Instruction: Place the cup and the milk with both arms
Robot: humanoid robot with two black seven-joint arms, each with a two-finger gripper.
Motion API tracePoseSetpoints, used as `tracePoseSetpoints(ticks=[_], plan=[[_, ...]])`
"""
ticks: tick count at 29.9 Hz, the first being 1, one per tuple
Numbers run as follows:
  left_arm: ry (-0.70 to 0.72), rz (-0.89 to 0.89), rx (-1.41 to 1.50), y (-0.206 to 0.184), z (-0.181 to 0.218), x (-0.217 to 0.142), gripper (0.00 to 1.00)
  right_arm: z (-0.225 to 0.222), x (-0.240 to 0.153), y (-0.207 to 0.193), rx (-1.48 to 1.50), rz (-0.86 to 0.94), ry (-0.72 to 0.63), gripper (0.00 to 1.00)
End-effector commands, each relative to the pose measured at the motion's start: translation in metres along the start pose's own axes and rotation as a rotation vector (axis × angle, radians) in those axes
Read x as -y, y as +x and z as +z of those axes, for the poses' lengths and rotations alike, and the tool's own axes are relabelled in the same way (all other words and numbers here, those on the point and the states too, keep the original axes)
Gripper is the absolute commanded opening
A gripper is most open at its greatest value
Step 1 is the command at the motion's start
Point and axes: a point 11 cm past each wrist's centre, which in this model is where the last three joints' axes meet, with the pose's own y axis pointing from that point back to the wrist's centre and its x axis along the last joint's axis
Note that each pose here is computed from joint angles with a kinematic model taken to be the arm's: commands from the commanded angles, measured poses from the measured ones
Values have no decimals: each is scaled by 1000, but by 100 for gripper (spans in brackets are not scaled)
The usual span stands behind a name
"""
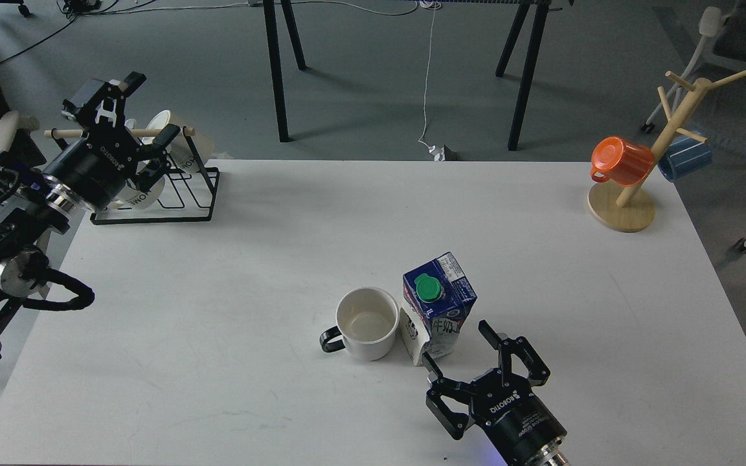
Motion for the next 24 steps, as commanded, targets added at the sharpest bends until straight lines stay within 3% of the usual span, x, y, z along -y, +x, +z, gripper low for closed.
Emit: tracePoseSetpoints(ticks=[1, 6, 14, 24], plan=[[-1, 0, 0, 0, 0, 0, 95, 3, -22, -6, -56, -8, -42, 98], [-1, 1, -1, 0, 0, 0, 95, -17, -57, -4, -178, 44, -77, 98], [0, 1, 1, 1, 1, 0, 95, -99, -96, -13, -406, 163, -10, 98], [8, 4, -6, 0, -4, -4, 95, -224, -93, -89, -648, 87, 301, 97]])
